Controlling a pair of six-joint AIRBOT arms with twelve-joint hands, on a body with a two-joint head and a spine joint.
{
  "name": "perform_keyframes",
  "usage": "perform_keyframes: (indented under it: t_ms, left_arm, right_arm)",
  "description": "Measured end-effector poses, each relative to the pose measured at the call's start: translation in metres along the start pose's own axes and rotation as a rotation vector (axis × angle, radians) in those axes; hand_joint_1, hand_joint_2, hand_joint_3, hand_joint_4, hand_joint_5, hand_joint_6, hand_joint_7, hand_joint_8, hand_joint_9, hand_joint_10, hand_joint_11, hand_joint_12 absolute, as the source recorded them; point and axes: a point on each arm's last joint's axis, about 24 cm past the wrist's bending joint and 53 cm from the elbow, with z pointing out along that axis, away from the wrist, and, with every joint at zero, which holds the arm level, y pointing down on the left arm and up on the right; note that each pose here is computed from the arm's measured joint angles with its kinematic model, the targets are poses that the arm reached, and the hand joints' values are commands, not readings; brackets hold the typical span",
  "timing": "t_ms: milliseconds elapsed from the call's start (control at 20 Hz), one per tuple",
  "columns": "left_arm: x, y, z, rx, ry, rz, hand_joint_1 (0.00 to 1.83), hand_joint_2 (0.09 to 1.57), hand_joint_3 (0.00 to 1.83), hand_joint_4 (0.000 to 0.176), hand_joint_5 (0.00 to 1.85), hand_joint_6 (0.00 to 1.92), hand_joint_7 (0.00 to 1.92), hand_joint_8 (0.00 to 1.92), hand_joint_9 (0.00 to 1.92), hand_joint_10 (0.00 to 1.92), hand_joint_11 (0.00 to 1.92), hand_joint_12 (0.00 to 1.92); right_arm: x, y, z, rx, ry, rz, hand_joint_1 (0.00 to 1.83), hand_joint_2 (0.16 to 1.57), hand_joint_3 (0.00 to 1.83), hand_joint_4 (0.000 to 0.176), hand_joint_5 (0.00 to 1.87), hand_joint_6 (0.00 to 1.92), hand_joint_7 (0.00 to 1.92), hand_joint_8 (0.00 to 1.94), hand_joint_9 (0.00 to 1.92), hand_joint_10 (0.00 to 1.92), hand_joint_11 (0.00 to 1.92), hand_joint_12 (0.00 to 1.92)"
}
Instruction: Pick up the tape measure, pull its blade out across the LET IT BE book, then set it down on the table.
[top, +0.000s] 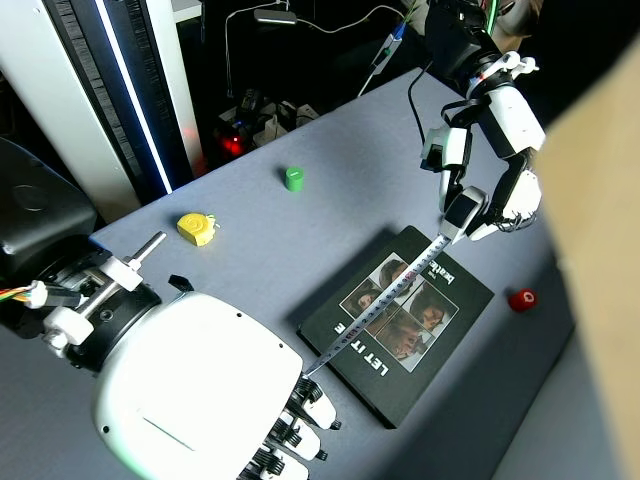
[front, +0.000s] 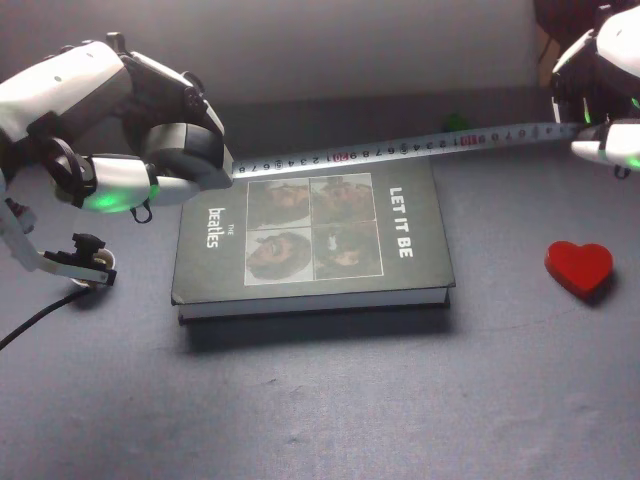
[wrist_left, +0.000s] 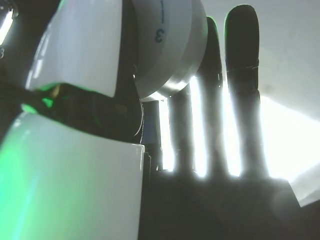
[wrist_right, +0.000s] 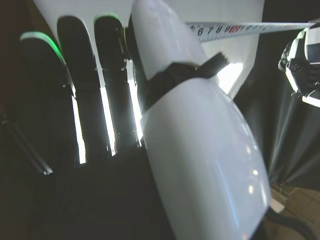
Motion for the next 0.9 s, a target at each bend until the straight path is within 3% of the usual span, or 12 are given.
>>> perform_keyframes:
  t_ms: [400, 550, 800, 900]
  left_arm:
    - [-0.001, 0.000, 0.000, 0.001, -0.002, 0.000, 1.38, 1.09, 0.00, 0.000, 1.06, 0.64, 1.04, 0.97, 0.87, 1.26, 0.79, 1.03]
    - [-0.003, 0.001, -0.001, -0.006, -0.007, -0.001, 1.38, 1.09, 0.00, 0.000, 1.07, 0.63, 1.03, 0.98, 0.87, 1.26, 0.79, 1.03]
    - [-0.004, 0.001, -0.001, -0.005, -0.008, -0.001, 1.38, 1.09, 0.00, 0.000, 1.07, 0.64, 1.04, 0.97, 0.87, 1.26, 0.79, 1.03]
    - [-0.004, 0.002, -0.001, -0.006, -0.009, -0.003, 1.38, 1.09, 0.00, 0.000, 1.06, 0.64, 1.03, 0.97, 0.88, 1.26, 0.81, 1.03]
  right_arm:
    - [-0.006, -0.008, 0.001, 0.006, -0.002, -0.014, 1.17, 1.20, 0.00, 0.001, 0.79, 1.21, 0.87, 1.27, 0.73, 1.12, 0.64, 1.51]
    - [-0.014, -0.014, 0.000, 0.015, -0.016, -0.023, 1.17, 1.19, 0.00, 0.009, 0.81, 1.20, 0.87, 1.26, 0.73, 1.11, 0.65, 1.53]
    - [-0.015, -0.014, 0.000, 0.013, -0.018, -0.033, 1.18, 1.19, 0.00, 0.009, 0.81, 1.20, 0.87, 1.25, 0.73, 1.12, 0.67, 1.53]
    - [-0.015, -0.014, 0.000, 0.012, -0.018, -0.033, 1.18, 1.19, 0.00, 0.001, 0.79, 1.21, 0.88, 1.24, 0.73, 1.12, 0.66, 1.52]
